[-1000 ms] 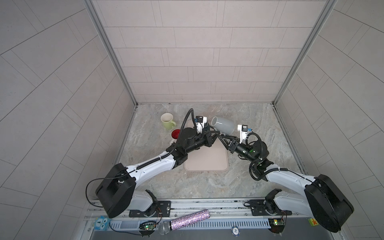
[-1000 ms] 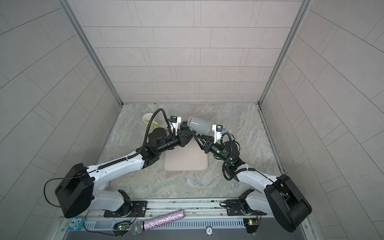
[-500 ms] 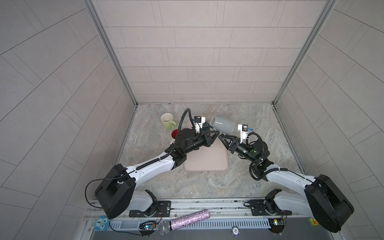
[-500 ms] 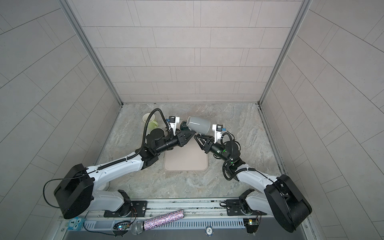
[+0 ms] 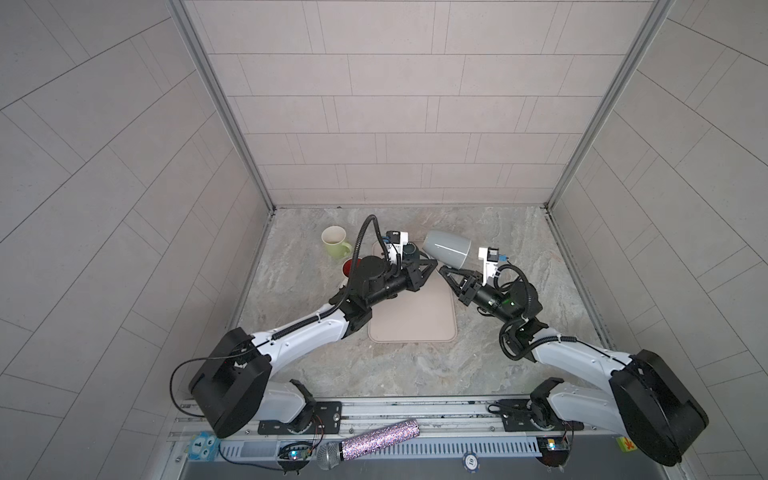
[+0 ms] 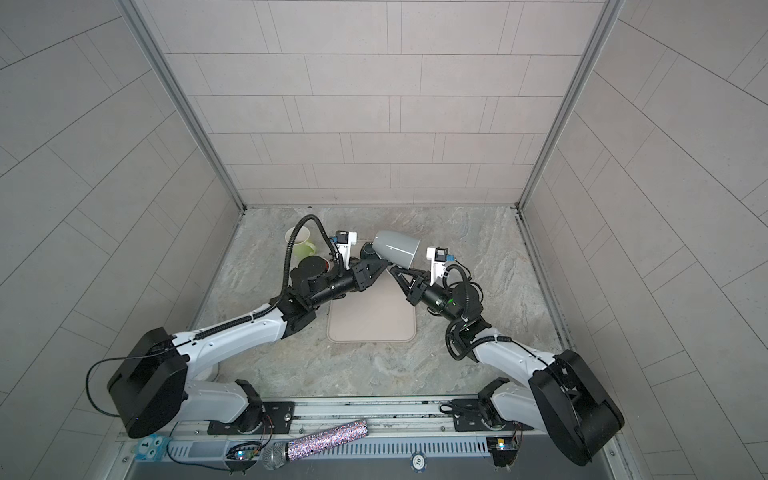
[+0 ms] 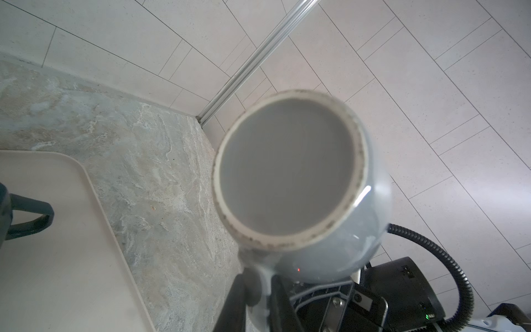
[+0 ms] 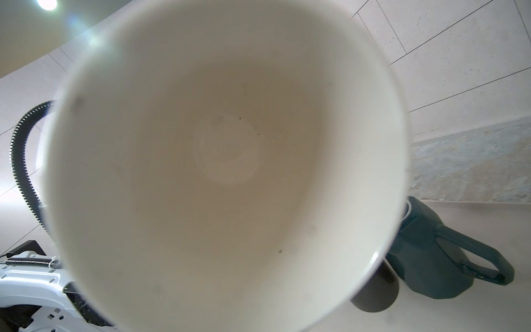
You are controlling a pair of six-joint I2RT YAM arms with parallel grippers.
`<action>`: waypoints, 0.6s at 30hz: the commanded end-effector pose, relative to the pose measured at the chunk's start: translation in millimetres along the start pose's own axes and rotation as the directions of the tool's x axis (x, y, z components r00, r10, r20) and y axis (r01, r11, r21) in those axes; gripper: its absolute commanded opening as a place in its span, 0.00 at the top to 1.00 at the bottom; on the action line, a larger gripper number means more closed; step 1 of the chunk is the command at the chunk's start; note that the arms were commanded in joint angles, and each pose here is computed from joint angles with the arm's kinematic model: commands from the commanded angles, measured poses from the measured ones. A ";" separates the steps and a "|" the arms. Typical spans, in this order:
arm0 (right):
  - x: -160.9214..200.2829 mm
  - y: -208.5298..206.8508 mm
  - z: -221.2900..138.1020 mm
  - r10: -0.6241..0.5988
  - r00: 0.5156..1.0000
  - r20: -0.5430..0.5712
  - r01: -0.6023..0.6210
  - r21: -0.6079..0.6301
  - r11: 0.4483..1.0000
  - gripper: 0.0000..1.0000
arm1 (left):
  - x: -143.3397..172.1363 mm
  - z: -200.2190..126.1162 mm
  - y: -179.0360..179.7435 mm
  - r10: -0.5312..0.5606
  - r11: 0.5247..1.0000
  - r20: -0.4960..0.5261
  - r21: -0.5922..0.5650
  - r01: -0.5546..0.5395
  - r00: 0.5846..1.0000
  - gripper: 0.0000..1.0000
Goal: Turn the mug right side up
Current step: Place the mug at the top-right of the table.
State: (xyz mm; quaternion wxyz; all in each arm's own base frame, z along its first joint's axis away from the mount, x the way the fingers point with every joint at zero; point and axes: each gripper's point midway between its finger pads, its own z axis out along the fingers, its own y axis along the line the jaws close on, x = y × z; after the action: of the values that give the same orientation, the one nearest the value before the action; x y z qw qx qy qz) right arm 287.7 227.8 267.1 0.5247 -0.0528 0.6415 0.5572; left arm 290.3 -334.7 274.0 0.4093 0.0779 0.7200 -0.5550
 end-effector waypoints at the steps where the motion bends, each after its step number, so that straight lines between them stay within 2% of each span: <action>1: -25.1 31.4 3.9 -0.026 0.998 0.059 0.032 -0.091 0.995 1.00 | -0.3 -1.7 -20.2 0.063 0.995 -0.008 0.073 -0.062 0.998 1.00; 5: -25.5 29.9 3.5 -0.028 0.998 0.058 0.032 -0.079 0.996 1.00 | 0.6 -1.4 -15.9 0.062 0.997 -0.009 0.054 -0.061 0.998 1.00; 6: -26.2 29.3 3.2 -0.031 0.998 0.060 0.035 -0.071 0.997 1.00 | 1.9 -1.5 -12.5 0.060 0.997 -0.012 0.040 -0.060 0.998 0.96; 7: -25.9 27.3 2.6 -0.032 0.998 0.059 0.035 -0.060 0.998 1.00 | 3.2 -2.0 -9.2 0.060 0.998 -0.014 0.026 -0.060 0.998 0.89; 9: -26.6 20.4 0.7 -0.038 0.998 0.056 0.039 -0.018 0.999 1.00 | 4.8 -4.5 -0.4 0.064 0.998 -0.016 -0.021 -0.065 0.998 0.65; 10: -25.3 16.8 0.2 -0.042 0.998 0.045 0.042 0.003 0.999 1.00 | 5.3 -5.9 3.0 0.070 0.997 -0.017 -0.040 -0.071 0.997 0.56; 15: -24.1 -0.5 -4.4 -0.064 0.998 0.011 0.062 0.108 0.992 1.00 | 3.0 -13.1 12.7 0.134 0.984 -0.019 -0.115 -0.136 0.991 0.39; 18: -23.4 -11.2 -5.2 -0.070 0.997 -0.022 0.073 0.179 0.981 1.00 | 2.6 -16.2 18.2 0.148 0.978 -0.019 -0.148 -0.149 0.989 0.35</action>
State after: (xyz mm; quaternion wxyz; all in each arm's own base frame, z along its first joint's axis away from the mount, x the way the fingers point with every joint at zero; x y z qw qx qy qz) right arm 296.7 214.3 249.0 0.5072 -0.0275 0.7036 0.4970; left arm 290.5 -322.5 259.8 0.4324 0.0955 0.7490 -0.4928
